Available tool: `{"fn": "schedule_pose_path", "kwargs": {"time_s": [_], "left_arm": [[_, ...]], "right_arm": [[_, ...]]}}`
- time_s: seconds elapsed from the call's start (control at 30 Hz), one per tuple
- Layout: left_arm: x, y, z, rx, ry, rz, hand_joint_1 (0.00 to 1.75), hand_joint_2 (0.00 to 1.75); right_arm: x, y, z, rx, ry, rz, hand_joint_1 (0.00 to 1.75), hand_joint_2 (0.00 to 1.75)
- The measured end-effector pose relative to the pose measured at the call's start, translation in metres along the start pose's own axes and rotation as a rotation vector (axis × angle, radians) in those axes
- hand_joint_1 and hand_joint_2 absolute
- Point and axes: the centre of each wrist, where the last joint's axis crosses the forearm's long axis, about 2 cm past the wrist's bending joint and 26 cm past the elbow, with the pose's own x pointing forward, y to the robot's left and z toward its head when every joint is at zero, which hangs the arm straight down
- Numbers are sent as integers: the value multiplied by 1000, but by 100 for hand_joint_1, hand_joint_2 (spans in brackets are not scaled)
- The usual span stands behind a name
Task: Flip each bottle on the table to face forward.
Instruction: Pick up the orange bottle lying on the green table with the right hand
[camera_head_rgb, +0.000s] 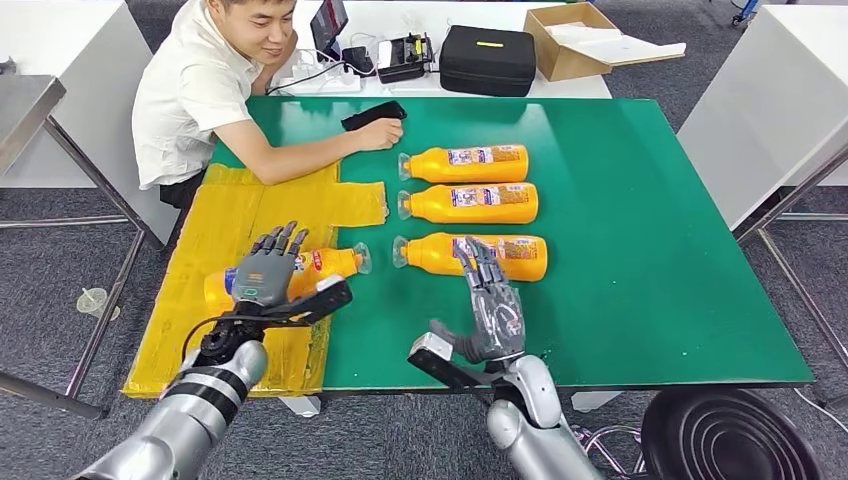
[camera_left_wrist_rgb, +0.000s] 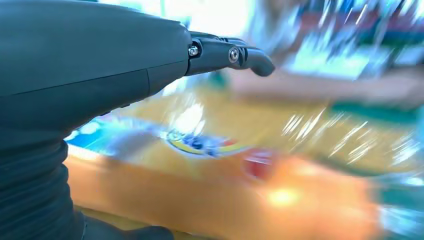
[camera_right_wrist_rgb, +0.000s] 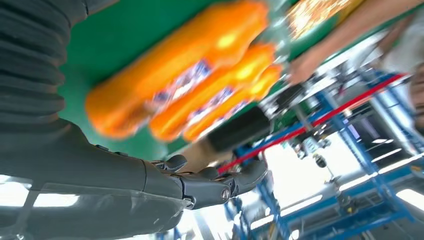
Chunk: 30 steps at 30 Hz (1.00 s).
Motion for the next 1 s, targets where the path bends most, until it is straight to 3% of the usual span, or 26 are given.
{"fn": "schedule_pose_path", "kwargs": {"time_s": [0.13,0.23,0.77,1.0], "left_arm": [[31,-6,15,95,-76,-21,0,175],[42,-7,22,117,-104,-10,0,175],[56,-3,28,152,-143,34,0,175],[69,0,31,126,-208,188,0,175]], "right_arm": [[-25,-14,-6,4,22,63,0,175],[-34,-18,-7,6,30,84,0,175],[-49,-20,-5,87,82,123,0,175],[-99,-45,-25,301,187,123,0,175]]}}
